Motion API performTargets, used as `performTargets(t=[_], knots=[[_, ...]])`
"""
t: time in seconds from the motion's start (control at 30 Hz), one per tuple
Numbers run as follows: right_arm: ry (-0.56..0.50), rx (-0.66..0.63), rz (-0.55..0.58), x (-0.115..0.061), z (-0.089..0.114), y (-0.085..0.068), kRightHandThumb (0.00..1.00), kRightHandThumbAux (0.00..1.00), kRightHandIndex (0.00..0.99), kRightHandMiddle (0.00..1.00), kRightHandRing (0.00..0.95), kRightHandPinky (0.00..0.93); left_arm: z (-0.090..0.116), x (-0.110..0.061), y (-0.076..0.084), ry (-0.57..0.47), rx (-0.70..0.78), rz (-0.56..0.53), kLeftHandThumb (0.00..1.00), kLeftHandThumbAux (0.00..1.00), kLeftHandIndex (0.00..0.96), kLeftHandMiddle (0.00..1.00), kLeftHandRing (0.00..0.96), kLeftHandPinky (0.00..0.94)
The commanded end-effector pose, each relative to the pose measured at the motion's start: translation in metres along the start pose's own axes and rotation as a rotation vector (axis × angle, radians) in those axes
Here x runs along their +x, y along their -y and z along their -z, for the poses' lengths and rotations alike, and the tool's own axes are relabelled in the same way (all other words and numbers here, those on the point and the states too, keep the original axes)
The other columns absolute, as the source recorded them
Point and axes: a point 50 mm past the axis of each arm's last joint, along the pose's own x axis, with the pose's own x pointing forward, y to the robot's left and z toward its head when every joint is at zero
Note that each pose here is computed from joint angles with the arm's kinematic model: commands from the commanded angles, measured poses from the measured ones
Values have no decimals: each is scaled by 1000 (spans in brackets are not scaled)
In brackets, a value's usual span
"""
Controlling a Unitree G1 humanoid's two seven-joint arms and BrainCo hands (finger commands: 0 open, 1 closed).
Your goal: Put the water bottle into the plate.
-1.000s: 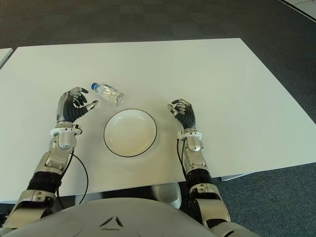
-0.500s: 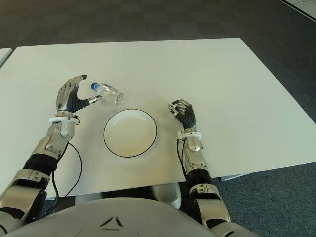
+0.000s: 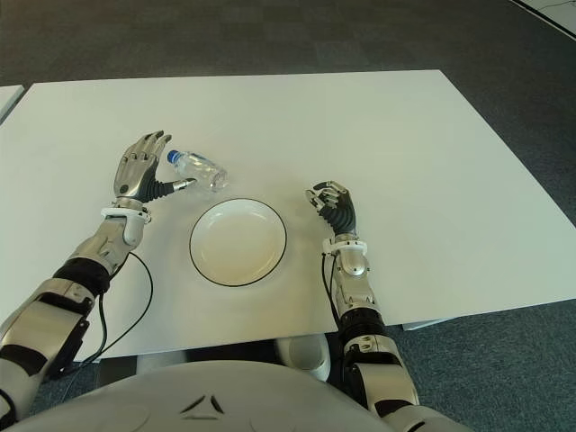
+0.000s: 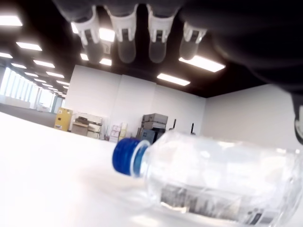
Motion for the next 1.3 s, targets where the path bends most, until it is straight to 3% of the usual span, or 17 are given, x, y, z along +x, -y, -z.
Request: performTargets(t=[0.03,0.47,0.67,1.3], knots=[[-30,8,1,-3,5,0,703,729,439,737,726,727,1,1,10,-12,67,51,636,303,0,0,0,0],[-35,2,4,-3,6,0,703,729,439,741,730,725,3,8,14,-21,159,112,616,251,0,0,0,0],[-30,4,3,-4,5,-1,702,729,439,742,729,713,2,10,17,-12,185,155,650,252,0,0,0,0],[-22,5,6,-6,5,1,702,729,439,748,735,726,3,7,33,-21,353,454,715,257,0,0,0,0]])
